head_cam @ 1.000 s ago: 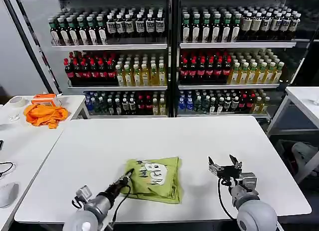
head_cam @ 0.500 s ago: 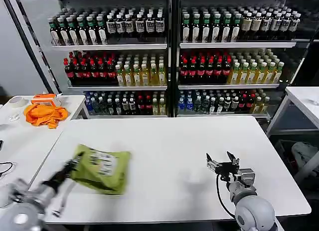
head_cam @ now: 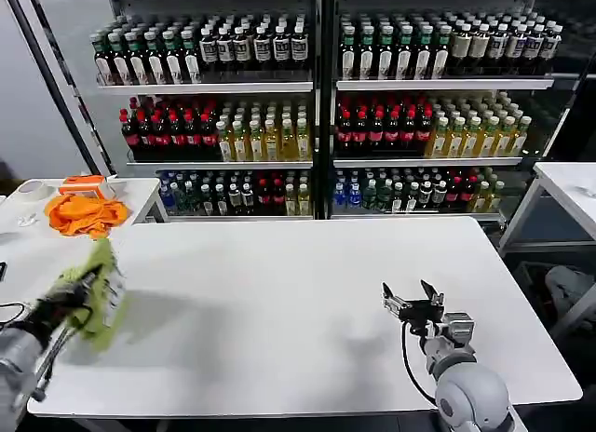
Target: Fold and organize the clothes.
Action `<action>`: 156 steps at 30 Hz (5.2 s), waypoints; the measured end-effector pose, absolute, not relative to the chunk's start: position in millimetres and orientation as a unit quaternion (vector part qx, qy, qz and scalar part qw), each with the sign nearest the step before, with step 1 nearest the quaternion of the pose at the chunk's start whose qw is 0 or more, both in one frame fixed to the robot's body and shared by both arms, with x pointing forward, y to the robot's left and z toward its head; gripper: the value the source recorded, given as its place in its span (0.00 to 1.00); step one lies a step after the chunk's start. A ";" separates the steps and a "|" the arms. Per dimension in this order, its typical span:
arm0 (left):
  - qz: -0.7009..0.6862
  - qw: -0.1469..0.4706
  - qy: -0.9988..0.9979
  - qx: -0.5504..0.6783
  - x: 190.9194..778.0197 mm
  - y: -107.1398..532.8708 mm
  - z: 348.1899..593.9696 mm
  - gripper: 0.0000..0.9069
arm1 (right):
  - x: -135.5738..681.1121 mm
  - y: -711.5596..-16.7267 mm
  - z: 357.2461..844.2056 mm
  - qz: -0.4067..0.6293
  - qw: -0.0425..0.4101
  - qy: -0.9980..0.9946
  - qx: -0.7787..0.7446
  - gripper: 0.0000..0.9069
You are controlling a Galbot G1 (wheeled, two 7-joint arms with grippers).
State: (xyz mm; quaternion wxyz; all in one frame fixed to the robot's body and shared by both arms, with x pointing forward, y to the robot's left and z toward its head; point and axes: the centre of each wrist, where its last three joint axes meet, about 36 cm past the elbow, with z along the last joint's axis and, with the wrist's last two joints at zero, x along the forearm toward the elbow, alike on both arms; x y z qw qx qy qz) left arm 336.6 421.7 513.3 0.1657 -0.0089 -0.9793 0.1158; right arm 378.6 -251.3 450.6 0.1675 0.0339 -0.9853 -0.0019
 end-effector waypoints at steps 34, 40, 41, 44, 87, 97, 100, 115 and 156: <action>0.012 0.194 -0.962 -0.191 354.8 176.3 430.4 1.00 | 376.4 -254.6 451.6 -0.002 0.157 -0.987 0.030 1.00; 0.085 0.181 -0.957 -0.212 359.6 139.3 423.3 1.00 | 378.4 -246.8 449.7 -0.019 0.157 -0.986 0.045 1.00; 0.096 0.178 -0.956 -0.213 359.5 134.5 423.0 1.00 | 379.0 -245.3 449.2 -0.022 0.157 -0.986 0.047 1.00; 0.125 0.172 -0.955 -0.208 359.0 125.2 422.9 1.00 | 380.5 -238.2 448.4 -0.033 0.156 -0.986 0.057 1.00; 0.209 0.139 -0.968 -0.005 305.1 221.1 442.1 1.00 | 402.2 -92.4 402.0 -0.157 0.295 -0.929 0.163 0.00; 0.207 0.141 -0.968 -0.002 305.2 222.9 440.7 1.00 | 417.9 -105.6 401.0 -0.129 0.280 -0.940 0.150 0.00; 0.206 0.141 -0.968 -0.003 306.1 223.3 440.6 1.00 | 425.5 -112.5 402.1 -0.120 0.274 -0.943 0.145 0.00; 0.185 0.135 -0.973 -0.019 311.5 218.6 439.0 1.00 | 466.6 -181.5 410.0 -0.043 0.237 -0.965 0.101 0.00; -0.032 0.027 -0.996 -0.081 295.0 210.0 434.3 1.00 | 331.6 -278.6 416.7 0.042 -0.003 -0.999 0.024 1.00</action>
